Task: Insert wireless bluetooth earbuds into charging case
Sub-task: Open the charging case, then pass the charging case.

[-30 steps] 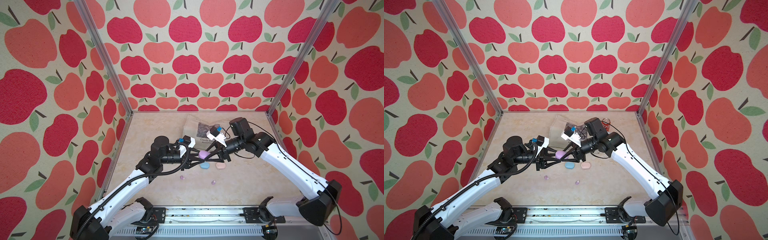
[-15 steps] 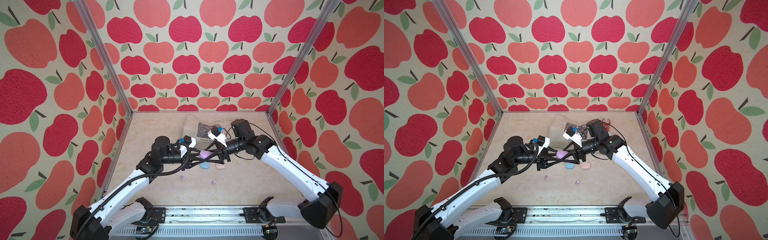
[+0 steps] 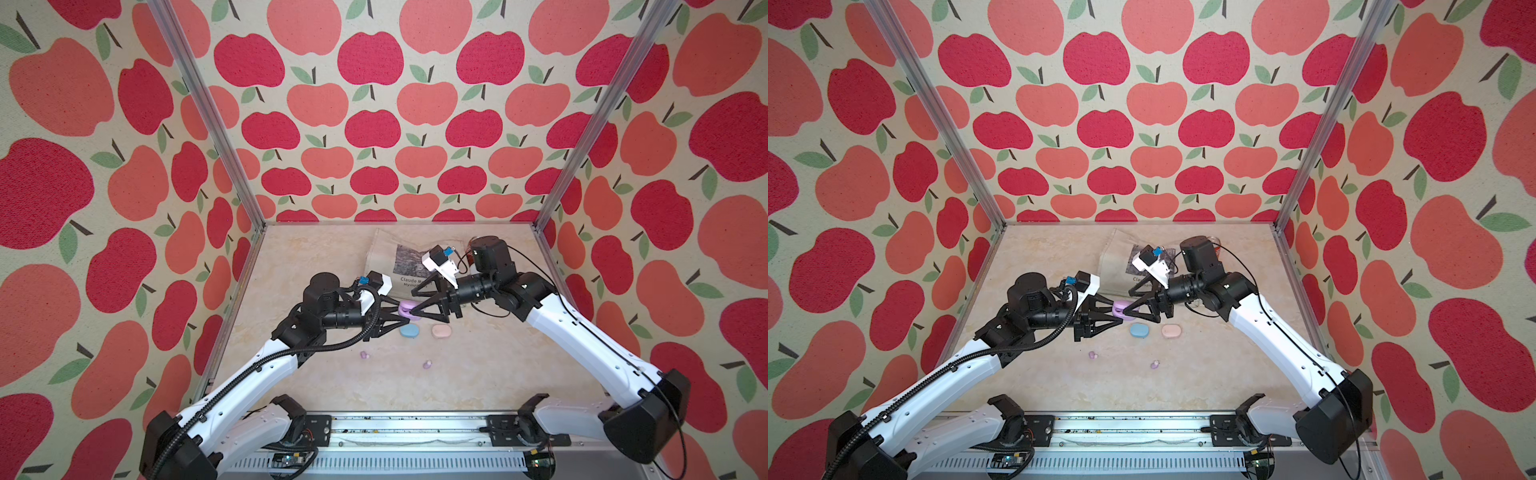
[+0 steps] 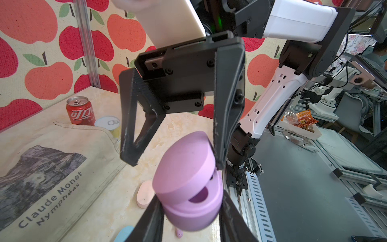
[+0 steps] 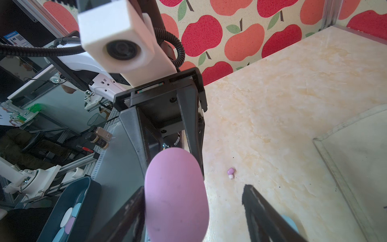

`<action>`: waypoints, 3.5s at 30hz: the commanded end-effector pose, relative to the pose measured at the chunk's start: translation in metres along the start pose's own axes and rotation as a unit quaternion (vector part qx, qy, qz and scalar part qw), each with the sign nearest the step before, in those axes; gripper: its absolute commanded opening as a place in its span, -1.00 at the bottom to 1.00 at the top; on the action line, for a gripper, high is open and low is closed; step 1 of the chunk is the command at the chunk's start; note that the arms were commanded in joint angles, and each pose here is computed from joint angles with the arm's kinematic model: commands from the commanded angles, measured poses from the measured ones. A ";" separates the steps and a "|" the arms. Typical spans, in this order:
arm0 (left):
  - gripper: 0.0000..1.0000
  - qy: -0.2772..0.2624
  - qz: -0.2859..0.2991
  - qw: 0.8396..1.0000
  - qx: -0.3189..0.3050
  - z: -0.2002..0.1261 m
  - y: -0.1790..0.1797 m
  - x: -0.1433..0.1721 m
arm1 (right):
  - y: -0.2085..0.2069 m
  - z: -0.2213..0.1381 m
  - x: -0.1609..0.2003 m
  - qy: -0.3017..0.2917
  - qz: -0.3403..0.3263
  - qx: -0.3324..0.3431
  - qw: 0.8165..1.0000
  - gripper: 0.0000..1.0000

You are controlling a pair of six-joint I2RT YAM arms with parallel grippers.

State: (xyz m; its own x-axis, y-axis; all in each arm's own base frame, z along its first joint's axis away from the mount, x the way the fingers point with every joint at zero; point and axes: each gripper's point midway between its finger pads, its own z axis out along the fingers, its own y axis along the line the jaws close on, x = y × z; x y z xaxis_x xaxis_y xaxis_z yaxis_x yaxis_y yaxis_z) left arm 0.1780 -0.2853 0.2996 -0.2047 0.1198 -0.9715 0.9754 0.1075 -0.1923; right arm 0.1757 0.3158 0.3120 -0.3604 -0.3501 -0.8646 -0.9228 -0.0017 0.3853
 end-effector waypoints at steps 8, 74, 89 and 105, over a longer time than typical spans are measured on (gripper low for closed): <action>-0.98 -0.024 0.033 0.999 0.019 -0.005 -0.015 -0.021 | -0.018 -0.008 -0.004 -0.023 -0.018 0.071 0.997 0.44; -0.04 0.102 0.066 0.991 -0.053 0.020 -0.003 -0.044 | 0.025 -0.030 -0.009 -0.029 -0.152 0.145 0.977 -0.94; -0.67 0.131 0.049 0.989 -0.055 0.023 0.000 -0.030 | 0.024 -0.029 -0.006 -0.029 -0.155 0.149 0.976 -0.95; -1.00 0.054 -0.098 0.957 -0.269 -0.020 0.063 -0.027 | 0.001 -0.062 -0.039 -0.100 -0.059 0.254 0.960 -0.08</action>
State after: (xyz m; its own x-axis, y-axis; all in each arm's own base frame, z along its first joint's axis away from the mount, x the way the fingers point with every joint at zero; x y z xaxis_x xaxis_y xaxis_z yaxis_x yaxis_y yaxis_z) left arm 0.2233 -0.2856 0.3017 -0.3533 0.2900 -0.8894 0.8558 0.4842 -0.1821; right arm 0.1843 0.2835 0.3332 -0.1799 -0.3000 -0.9368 -0.9376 0.3404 0.0711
